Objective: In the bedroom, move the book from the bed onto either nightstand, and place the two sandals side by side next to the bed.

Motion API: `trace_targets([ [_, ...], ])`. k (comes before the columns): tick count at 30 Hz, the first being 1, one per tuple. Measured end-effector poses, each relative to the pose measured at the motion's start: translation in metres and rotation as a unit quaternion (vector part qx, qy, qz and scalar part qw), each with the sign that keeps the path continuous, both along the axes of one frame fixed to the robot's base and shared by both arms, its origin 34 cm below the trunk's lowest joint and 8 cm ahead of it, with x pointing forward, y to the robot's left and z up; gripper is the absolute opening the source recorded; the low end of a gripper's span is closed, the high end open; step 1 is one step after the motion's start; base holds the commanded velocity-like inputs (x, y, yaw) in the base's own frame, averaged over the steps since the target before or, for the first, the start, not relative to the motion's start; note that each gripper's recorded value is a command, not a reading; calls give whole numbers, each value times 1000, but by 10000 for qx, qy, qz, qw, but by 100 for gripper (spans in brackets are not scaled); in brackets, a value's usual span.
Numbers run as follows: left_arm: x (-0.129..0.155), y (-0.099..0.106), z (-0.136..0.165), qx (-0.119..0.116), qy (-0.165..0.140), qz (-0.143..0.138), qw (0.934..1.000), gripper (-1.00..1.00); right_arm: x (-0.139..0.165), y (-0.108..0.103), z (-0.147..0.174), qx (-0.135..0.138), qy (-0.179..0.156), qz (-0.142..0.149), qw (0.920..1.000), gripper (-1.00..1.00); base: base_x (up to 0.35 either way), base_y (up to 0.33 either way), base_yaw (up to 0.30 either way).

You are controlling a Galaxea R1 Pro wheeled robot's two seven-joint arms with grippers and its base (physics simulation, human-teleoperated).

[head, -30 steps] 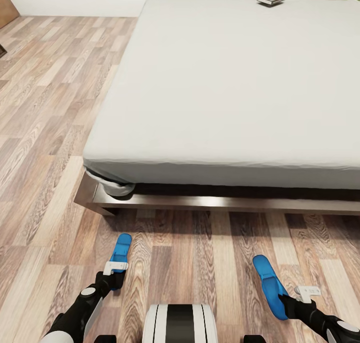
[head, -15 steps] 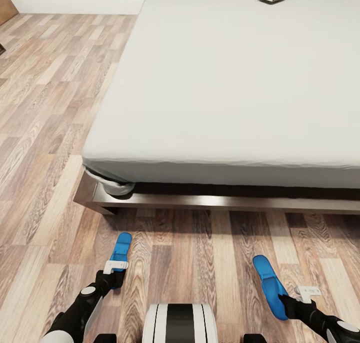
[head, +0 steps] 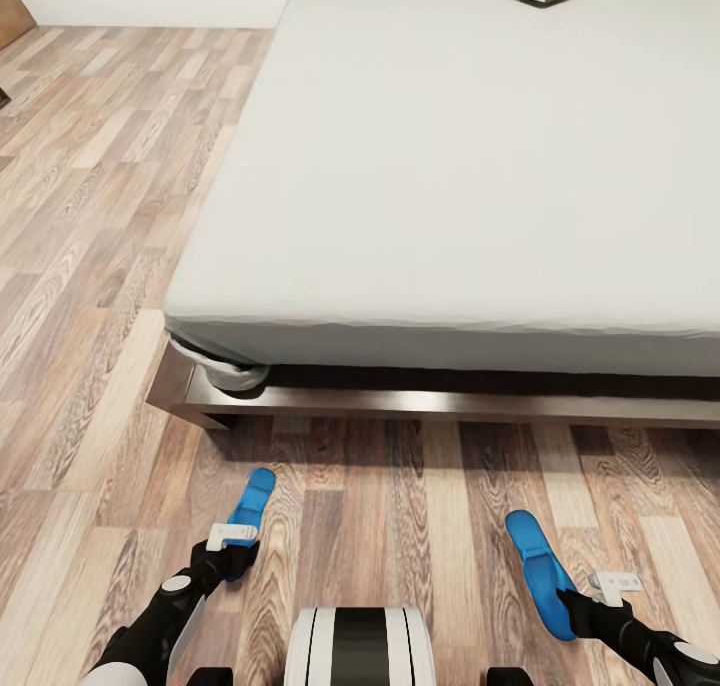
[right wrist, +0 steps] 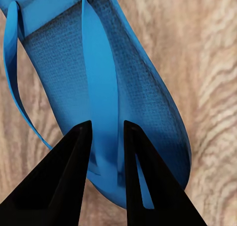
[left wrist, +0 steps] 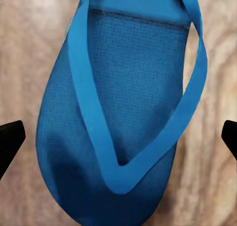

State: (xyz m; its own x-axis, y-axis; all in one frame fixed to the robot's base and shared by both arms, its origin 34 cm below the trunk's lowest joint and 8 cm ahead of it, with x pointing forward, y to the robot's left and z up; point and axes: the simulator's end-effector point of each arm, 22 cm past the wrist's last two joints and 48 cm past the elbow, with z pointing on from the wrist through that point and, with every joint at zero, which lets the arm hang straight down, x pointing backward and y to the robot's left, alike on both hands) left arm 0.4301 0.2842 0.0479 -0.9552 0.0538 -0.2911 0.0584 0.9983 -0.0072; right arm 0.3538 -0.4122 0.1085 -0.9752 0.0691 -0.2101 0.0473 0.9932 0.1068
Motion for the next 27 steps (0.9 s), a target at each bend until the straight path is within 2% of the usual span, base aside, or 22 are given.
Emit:
trace_targets([
  [27, 0, 0, 0, 0, 1, 0, 10000, 100, 0, 0, 0, -3, 2, 3, 10000, -100, 0, 0, 0],
])
